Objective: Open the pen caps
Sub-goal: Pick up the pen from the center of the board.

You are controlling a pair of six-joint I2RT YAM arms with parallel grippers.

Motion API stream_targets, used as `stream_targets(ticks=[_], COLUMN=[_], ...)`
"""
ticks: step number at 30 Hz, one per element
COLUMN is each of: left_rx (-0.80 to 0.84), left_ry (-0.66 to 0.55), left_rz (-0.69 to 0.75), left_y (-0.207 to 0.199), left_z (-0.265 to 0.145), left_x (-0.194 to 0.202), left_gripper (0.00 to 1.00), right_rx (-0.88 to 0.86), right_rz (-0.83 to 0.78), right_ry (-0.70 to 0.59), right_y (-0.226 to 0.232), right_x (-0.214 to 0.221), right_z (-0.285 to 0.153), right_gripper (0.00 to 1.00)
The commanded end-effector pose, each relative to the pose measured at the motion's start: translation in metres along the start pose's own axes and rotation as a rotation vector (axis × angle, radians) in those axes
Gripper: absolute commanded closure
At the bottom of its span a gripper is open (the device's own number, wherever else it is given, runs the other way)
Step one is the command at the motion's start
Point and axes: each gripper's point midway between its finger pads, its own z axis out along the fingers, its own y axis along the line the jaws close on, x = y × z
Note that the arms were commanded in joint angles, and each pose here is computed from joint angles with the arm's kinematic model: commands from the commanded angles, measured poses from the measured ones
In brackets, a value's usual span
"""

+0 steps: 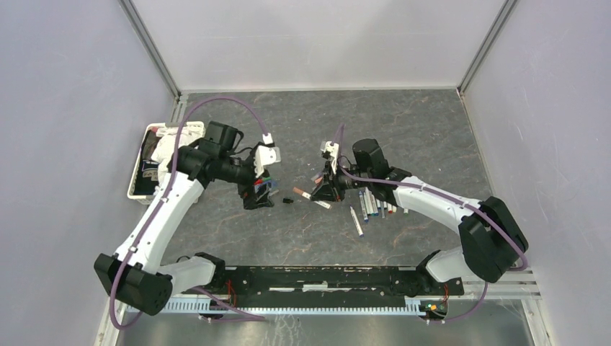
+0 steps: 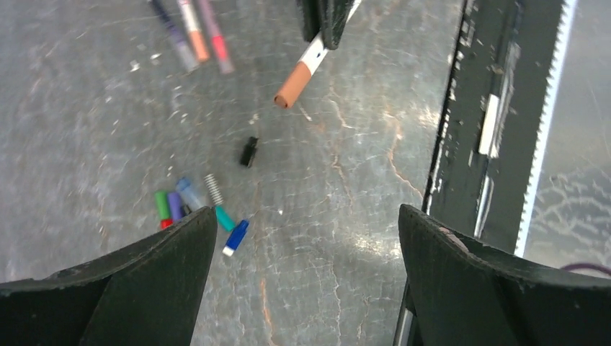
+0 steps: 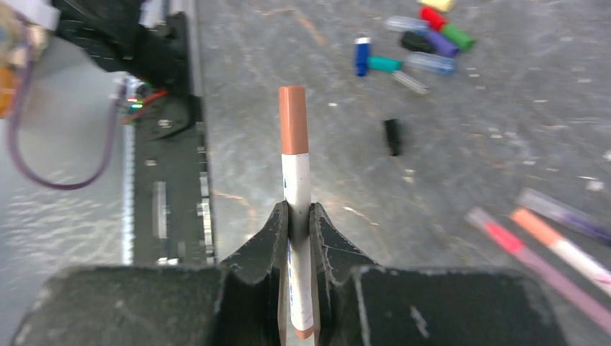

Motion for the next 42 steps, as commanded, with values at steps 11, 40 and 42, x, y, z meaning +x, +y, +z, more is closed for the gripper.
stream_targets(ticks=[11,40,42], left_rx=[0.207,0.200,0.205], left_ry=[0.098,0.187,0.171], left_rz=[0.295,0.410,0.393], left_y=[-0.026,-0.028,-0.030], left_z=[0.054,0.076,0.076], left_x=[0.003,-0.002,-0.006], left_gripper=[0.08,0.98,0.98], right_rx=[-0.352,-0.346,-0.378], right_rz=[0.143,0.241,0.245], right_ry=[-0.040,-0.023,-0.047], right_y=[0.066,0.068,0.076], right_x=[-0.025,-0.028,-0.032], right_z=[-0.004,0.018,0.019], right_gripper=[1.00,0.58,0.53])
